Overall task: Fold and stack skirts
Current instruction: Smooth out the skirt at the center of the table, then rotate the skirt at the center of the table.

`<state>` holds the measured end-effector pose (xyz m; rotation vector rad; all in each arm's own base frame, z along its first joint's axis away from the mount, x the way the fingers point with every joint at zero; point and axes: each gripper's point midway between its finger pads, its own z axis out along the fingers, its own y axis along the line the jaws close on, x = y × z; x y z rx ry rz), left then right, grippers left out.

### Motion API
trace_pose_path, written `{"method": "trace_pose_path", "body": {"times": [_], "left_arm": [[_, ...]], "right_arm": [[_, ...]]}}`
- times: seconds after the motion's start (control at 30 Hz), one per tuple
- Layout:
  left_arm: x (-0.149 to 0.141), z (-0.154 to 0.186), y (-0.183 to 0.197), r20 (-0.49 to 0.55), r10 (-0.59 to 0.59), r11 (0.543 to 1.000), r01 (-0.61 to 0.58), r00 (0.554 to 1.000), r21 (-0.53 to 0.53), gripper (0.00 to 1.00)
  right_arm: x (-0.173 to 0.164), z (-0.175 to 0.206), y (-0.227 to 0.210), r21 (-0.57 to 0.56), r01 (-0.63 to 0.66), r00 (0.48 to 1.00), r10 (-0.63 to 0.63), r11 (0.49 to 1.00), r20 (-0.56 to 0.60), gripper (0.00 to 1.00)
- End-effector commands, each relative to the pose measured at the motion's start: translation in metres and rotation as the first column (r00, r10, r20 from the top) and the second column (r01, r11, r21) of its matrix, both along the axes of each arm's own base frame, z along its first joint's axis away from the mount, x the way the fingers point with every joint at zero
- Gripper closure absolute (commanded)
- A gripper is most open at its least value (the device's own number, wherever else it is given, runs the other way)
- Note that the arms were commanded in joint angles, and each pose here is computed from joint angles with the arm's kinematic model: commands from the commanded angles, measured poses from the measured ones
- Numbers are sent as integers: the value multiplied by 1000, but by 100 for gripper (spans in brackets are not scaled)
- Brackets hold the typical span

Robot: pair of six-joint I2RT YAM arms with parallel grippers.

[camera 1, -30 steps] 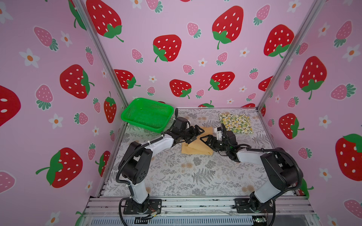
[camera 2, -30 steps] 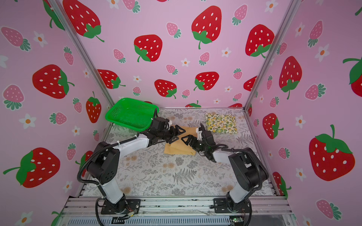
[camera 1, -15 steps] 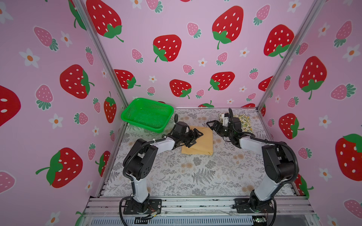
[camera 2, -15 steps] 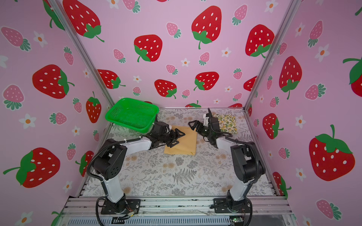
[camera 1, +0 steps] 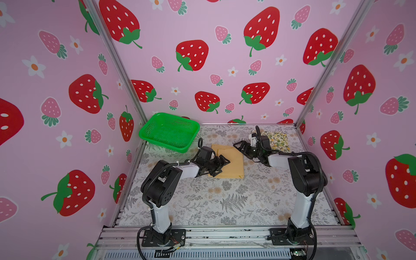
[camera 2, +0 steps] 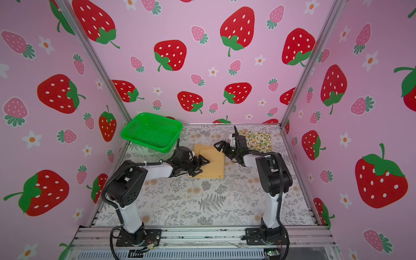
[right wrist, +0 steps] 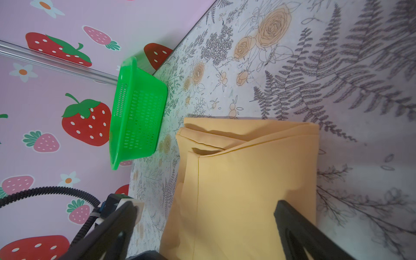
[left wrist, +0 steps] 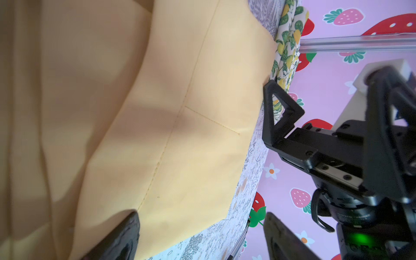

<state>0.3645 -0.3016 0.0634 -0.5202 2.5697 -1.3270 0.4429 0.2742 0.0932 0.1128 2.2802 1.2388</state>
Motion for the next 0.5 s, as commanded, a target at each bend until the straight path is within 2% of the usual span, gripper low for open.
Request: {"method": "trace_pose_path", "body": {"times": [0.0,0.23,0.47], "left_arm": [[-10,-14,12,-32,6,999,-5,999,39,12],[-11,-30,25,-62,13,997,-9,998,74,12],[9,-33,40,-77,13,994,-4,997,109,12]], "right_arm": [[6,-1,4,21,-10,1000,9,1000,16,0],[-7,-26,-2,32,20,999,-19,999,-32,0],[-43,-34,-21,24,86,996,-85,996,-37,0]]}}
